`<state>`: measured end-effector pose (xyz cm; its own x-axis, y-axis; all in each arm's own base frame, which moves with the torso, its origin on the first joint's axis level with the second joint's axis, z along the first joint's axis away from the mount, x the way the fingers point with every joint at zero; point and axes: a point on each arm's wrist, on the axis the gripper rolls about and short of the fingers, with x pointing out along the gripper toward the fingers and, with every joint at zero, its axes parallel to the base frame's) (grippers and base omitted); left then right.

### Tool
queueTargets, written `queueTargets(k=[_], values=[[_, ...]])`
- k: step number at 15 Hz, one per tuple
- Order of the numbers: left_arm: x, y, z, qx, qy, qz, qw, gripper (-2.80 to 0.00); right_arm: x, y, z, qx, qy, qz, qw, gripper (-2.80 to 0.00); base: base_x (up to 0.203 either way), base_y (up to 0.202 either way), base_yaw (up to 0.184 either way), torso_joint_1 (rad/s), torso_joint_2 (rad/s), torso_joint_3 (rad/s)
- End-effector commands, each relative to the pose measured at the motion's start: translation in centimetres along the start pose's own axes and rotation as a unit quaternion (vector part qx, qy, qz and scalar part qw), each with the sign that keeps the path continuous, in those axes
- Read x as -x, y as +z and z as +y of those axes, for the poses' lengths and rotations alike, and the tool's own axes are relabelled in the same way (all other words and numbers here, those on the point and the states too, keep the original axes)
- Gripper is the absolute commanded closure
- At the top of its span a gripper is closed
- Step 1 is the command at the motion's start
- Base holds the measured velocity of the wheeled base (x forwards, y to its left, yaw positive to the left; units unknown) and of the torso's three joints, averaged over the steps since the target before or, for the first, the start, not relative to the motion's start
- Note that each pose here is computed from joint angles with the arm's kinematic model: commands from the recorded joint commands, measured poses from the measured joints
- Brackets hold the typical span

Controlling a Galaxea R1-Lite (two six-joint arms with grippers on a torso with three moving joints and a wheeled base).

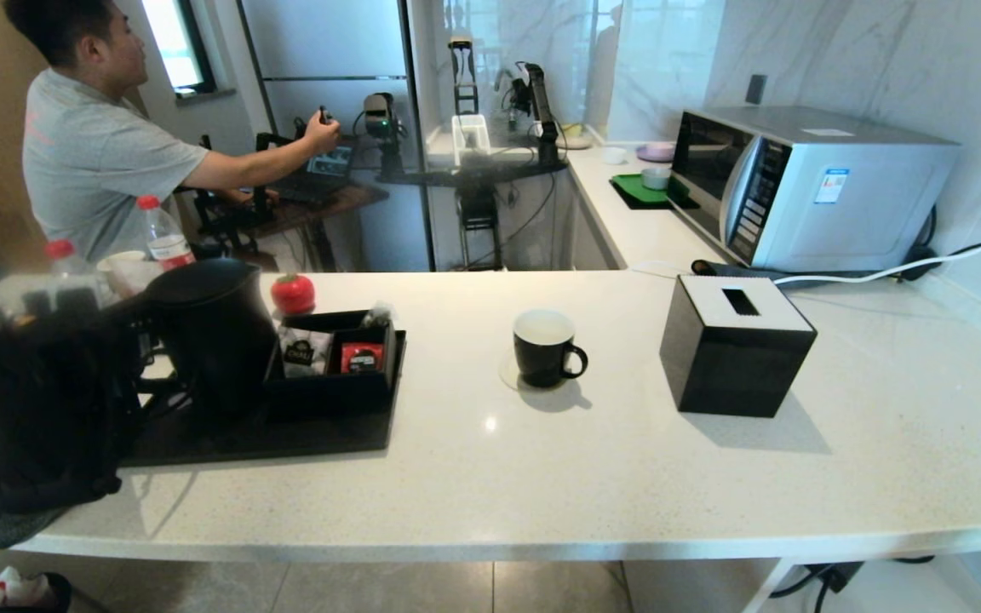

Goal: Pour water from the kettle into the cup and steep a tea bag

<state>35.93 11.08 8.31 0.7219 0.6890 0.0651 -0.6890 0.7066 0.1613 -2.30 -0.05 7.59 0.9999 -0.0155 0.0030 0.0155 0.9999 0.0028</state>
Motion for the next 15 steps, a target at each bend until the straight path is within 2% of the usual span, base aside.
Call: queueTargets(k=[1,6,7,15], values=[[-0.05,0.69,0.08,0.012,0.005,-0.024,0.9996,-2.80,-0.01,0.00,0.00,0.000,0.000,0.001,1.000,0.00,0.000,0.000,0.000,0.000,0.00,0.000],[-0.07,0.66,0.12,0.012,0.006,-0.024,0.9996,-2.80,-0.01,0.00,0.00,0.000,0.000,0.001,1.000,0.00,0.000,0.000,0.000,0.000,0.00,0.000],[-0.06,0.58,0.11,0.011,0.005,-0.023,0.9997,0.00,-0.01,0.00,0.00,0.000,0.000,0.001,1.000,0.00,0.000,0.000,0.000,0.000,0.00,0.000],[-0.10,0.13,-0.06,0.010,0.004,-0.017,0.9998,0.00,-0.01,0.00,0.00,0.000,0.000,0.001,1.000,0.00,0.000,0.000,0.000,0.000,0.00,0.000]])
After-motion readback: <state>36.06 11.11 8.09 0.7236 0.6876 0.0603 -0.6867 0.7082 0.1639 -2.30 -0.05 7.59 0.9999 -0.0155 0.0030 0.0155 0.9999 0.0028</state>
